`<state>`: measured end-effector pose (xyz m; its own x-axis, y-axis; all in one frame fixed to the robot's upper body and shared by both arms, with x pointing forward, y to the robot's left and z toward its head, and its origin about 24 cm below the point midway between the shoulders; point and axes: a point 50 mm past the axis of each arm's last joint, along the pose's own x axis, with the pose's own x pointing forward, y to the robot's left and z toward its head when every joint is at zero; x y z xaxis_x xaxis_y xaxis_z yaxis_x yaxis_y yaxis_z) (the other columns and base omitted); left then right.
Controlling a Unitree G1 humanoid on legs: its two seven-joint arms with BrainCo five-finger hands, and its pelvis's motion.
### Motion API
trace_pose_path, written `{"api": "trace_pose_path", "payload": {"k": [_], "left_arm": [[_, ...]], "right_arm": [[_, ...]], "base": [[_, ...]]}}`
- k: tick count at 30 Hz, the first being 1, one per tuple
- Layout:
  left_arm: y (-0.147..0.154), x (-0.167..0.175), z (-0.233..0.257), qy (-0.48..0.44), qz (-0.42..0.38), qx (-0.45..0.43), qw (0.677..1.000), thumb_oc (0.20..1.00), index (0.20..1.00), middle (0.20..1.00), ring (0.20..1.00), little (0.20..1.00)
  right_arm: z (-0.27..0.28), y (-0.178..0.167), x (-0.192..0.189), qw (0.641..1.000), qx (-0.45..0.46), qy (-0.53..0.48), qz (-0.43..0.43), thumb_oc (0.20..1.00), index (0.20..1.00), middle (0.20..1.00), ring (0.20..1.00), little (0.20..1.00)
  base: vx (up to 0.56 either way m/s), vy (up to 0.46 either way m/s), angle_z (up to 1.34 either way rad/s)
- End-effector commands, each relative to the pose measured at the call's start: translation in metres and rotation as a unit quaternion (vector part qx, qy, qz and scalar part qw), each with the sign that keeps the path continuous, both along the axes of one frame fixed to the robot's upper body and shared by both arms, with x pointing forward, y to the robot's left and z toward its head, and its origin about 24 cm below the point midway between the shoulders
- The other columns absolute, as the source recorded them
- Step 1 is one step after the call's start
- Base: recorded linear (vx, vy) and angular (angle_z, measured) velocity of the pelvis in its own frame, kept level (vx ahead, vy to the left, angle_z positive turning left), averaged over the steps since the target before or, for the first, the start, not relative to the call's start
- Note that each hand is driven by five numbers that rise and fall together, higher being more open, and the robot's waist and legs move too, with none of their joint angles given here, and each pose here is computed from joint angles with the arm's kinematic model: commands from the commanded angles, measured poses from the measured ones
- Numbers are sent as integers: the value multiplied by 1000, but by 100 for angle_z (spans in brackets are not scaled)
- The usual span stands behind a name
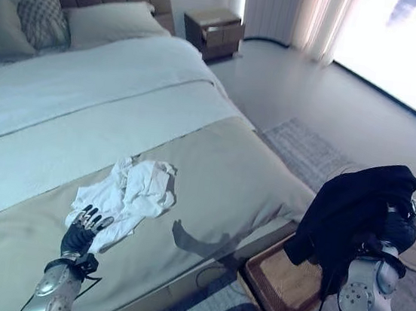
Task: Pick up clothes into the bucket
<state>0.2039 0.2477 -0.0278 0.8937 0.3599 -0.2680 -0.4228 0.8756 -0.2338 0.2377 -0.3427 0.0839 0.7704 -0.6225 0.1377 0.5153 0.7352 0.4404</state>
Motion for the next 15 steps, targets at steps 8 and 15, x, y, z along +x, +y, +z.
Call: {"api": "trace_pose_path", "payload": {"k": [8, 15], "left_arm": [[27, 22, 61, -150, 92, 19, 984, 1000, 1000, 1000, 1000, 1000], [28, 25, 70, -182, 151, -17, 971, 1000, 1000, 1000, 1000, 1000]], "right_arm": [[34, 0, 18, 996, -12, -68, -47, 200, 200, 200, 200, 200], [34, 1, 19, 988, 48, -108, -101, 200, 200, 200, 200, 200]], "base": [[-136, -11, -5], [-66, -5, 0]]}}
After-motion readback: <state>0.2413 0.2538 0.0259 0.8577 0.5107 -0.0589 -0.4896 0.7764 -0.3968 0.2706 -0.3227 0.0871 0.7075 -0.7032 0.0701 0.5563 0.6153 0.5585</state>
